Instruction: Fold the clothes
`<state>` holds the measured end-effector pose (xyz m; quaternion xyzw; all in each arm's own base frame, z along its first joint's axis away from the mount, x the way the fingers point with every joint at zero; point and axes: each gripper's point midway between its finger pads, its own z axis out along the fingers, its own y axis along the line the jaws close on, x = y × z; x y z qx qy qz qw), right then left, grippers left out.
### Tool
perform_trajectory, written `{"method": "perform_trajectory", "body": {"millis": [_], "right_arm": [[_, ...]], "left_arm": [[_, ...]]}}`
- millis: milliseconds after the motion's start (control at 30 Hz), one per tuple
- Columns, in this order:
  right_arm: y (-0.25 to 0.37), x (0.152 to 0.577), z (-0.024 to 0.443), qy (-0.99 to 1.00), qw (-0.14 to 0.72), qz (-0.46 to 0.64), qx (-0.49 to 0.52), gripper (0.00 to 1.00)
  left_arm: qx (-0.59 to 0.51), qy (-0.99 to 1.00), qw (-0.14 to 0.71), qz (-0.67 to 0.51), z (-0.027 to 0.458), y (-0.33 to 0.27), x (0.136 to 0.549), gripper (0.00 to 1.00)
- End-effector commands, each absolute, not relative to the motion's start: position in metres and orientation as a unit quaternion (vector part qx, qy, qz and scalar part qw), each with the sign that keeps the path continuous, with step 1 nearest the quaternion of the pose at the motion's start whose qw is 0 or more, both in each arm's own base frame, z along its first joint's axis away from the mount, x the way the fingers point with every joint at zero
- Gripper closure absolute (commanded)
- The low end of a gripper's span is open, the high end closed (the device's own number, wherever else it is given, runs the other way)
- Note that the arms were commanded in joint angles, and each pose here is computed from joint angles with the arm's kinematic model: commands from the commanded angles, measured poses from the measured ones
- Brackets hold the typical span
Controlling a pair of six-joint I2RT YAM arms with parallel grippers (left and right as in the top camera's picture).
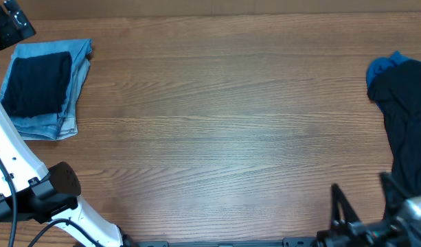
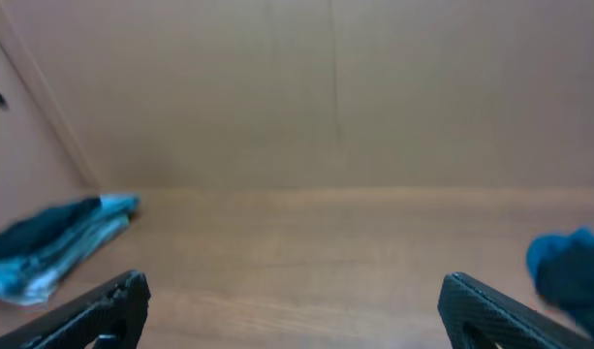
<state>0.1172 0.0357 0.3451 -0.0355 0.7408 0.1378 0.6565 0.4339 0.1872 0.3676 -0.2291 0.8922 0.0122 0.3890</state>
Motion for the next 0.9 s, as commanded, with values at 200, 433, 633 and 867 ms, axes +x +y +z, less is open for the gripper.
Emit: {"method": "perform_trajectory", "body": {"millis": [200, 433, 633, 867], "right_arm": [[0.05, 0.192, 0.265, 0.716, 0.681, 0.147, -0.041, 0.0], [0.056, 0.226, 0.242, 0.657, 0.737, 0.153, -0.043, 0.0], [0.057, 0.231, 0.237, 0.637, 0.753, 0.157, -0.042, 0.0], [0.056, 0.238, 0.209, 0.657, 0.737, 0.159, -0.032, 0.0]], "left_arm": [[-0.231, 0.89, 0.393, 0.007, 0.37, 0.185, 0.434, 0.0], [-0.231, 0.89, 0.393, 0.007, 0.37, 0.185, 0.434, 0.0], [-0.231, 0.89, 0.393, 0.007, 0.37, 0.185, 0.434, 0.0], [-0.231, 0.89, 0.393, 0.007, 0.37, 0.185, 0.434, 0.0]]}}
